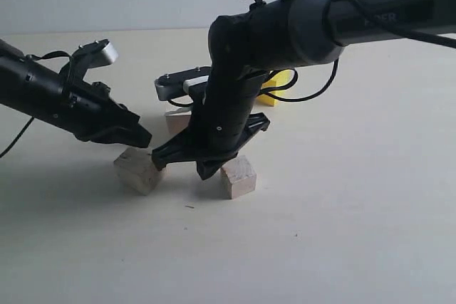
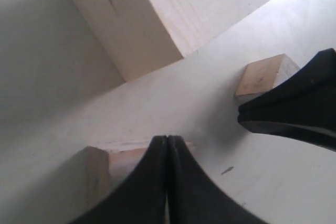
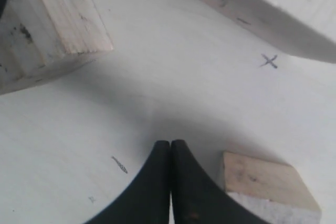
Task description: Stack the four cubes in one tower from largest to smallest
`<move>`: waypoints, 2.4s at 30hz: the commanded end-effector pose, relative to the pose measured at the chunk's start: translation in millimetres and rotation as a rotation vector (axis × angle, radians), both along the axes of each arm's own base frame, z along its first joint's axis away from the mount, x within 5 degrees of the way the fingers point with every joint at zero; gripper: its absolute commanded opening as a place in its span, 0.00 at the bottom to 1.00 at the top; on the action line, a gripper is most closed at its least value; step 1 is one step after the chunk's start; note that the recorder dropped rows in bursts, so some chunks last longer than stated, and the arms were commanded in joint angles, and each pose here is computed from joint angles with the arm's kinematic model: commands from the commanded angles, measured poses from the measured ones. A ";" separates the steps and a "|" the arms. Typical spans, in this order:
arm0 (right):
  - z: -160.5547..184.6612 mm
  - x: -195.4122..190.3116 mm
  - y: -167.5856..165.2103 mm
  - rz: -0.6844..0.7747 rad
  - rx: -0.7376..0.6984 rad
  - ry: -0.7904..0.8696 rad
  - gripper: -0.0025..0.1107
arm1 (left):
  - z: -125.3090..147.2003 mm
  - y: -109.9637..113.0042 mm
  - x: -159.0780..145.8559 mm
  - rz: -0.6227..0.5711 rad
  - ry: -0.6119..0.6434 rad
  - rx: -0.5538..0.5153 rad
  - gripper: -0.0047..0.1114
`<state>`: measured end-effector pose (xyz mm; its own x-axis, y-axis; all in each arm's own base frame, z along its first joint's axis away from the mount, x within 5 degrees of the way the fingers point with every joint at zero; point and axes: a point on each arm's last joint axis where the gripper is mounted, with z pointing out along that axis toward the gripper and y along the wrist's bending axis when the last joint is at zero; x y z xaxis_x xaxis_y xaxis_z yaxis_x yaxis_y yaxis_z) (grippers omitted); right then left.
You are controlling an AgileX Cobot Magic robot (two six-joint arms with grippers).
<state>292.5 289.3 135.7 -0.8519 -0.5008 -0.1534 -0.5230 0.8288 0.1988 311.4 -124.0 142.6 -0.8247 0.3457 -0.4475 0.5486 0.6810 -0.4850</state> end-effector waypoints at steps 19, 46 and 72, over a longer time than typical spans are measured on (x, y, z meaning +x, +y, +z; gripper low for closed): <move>-0.8 -0.6 -1.7 0.003 -0.014 0.005 0.02 | -8.7 -16.0 1.3 -0.013 -0.060 0.012 0.04; -2.5 9.0 -17.6 0.033 -0.179 -0.094 0.02 | -14.7 10.8 -40.1 0.019 -0.021 0.210 0.04; 81.3 16.8 -55.9 -0.036 -0.193 -0.264 0.02 | 44.5 12.8 -30.5 0.123 -0.194 0.134 0.04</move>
<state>306.0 244.9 189.9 -0.8268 -0.5284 -0.1929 -0.5264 0.8477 -0.0656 278.5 -112.4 170.1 -0.7865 0.3419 -0.5143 0.5345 0.7940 -0.2896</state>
